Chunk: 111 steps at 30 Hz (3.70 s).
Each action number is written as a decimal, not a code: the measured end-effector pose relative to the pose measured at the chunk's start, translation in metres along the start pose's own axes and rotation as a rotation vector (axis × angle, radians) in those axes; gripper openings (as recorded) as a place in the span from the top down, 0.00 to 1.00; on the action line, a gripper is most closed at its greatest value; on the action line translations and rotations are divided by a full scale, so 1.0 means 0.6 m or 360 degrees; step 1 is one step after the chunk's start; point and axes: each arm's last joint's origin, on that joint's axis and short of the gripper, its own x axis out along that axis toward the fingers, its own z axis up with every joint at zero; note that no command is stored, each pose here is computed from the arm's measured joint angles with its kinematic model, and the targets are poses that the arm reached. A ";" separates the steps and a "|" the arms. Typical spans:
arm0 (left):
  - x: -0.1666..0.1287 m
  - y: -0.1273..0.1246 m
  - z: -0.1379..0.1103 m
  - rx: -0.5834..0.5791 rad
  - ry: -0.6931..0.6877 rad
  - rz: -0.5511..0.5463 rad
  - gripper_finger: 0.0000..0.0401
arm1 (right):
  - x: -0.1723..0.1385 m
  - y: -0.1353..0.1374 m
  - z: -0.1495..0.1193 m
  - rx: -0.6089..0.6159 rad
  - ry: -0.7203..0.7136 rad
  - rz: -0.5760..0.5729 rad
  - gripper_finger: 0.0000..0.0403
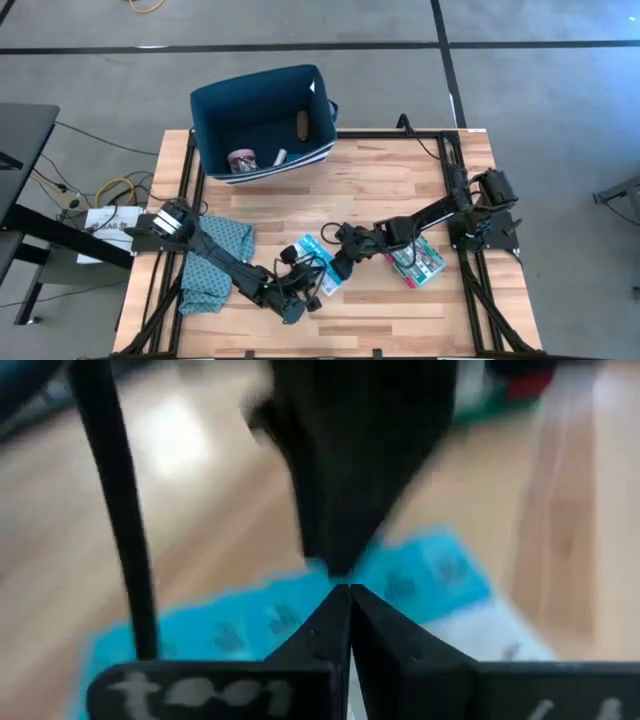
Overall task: Pick & place medical supplies in basket/bin
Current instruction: Put the blue and white medicine organizer into the blue bin
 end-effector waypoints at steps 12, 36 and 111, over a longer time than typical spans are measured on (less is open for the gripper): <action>-0.028 -0.009 -0.032 -0.0067 0.0032 0.0068 1.00 | -0.001 -0.010 0.008 -0.0015 0.0003 -0.0026 0.60; -0.005 -0.007 -0.075 -0.0223 0.0163 0.0117 1.00 | -0.004 -0.038 0.035 0.0035 0.0330 0.0233 0.60; 0.024 0.009 -0.052 -0.0058 -0.0005 0.0278 1.00 | -0.003 -0.006 0.035 -0.0327 0.0243 0.0542 0.41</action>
